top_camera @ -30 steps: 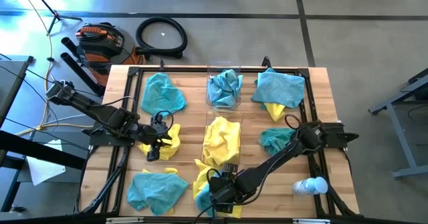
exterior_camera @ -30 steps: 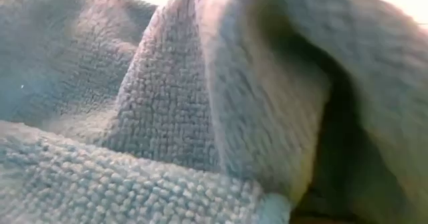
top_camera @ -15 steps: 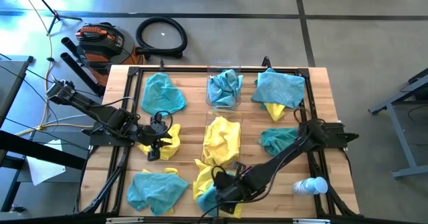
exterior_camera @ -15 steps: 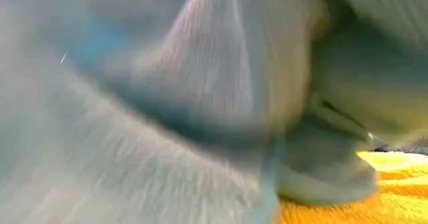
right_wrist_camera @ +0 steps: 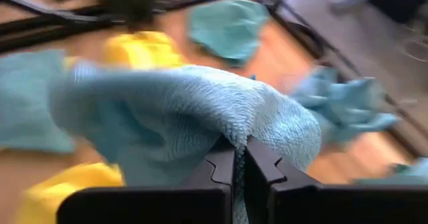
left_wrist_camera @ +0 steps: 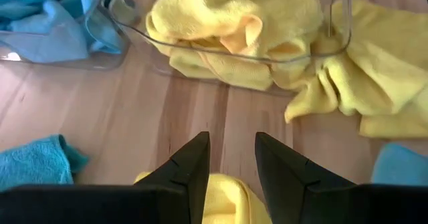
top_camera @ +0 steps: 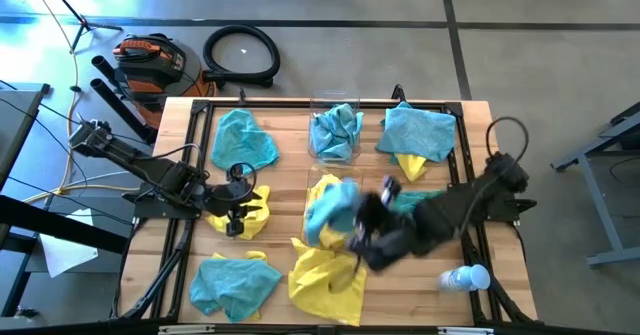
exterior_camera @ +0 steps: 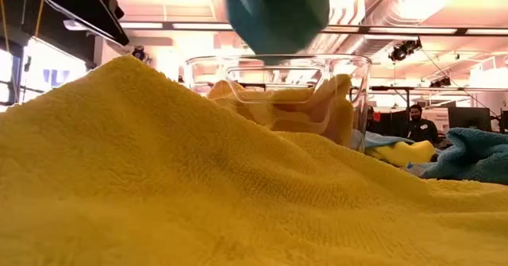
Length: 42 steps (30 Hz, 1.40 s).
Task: Sort microfiber towel by color & place in baskets
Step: Put the blue towel into the top transparent bin
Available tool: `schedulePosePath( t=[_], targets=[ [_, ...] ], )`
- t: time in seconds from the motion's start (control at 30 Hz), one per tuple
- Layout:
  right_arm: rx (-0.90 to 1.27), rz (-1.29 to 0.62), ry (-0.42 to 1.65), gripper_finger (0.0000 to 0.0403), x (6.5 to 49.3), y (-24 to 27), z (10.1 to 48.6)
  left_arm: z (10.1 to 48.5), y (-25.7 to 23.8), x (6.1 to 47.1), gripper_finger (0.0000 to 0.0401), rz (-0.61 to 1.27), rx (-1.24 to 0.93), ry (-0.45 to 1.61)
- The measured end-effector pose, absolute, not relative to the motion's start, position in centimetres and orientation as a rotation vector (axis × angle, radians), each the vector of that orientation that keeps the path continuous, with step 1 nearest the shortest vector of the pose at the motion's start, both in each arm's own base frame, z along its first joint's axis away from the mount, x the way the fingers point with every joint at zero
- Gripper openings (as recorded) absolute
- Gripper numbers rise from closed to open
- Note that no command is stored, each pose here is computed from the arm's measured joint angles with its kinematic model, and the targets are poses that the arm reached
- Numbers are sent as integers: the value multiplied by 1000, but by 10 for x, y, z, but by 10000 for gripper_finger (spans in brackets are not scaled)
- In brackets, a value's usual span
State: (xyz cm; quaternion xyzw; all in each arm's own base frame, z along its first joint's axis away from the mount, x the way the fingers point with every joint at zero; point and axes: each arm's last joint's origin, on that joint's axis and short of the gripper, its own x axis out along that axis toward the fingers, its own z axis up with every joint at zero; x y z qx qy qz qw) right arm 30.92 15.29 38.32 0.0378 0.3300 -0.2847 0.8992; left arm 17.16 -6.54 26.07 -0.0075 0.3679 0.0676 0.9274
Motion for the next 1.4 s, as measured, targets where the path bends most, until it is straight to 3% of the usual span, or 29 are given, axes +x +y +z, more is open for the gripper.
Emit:
schedulePosePath(
  t=[0.2, 0.43, 0.7, 0.97, 1.27, 1.4],
  targets=[
    [-16, -703, 843, 1, 318, 69, 392, 260, -52, 175, 110, 246, -58, 750],
    [-61, -630, 1073, 1, 334, -31, 383, 260, -32, 180, 110, 354, -95, 746],
    [1, -526, 1070, 0, 345, -124, 368, 261, -11, 182, 110, 476, -162, 734],
    [-15, -290, 1189, 0, 377, -157, 312, 261, 4, 183, 110, 583, -254, 709],
    [-89, -230, 1277, 0, 420, -179, 229, 261, 10, 182, 110, 651, -293, 686],
    [42, -213, 1330, 12, 423, -190, 197, 261, 12, 182, 110, 667, -311, 678]
  ],
)
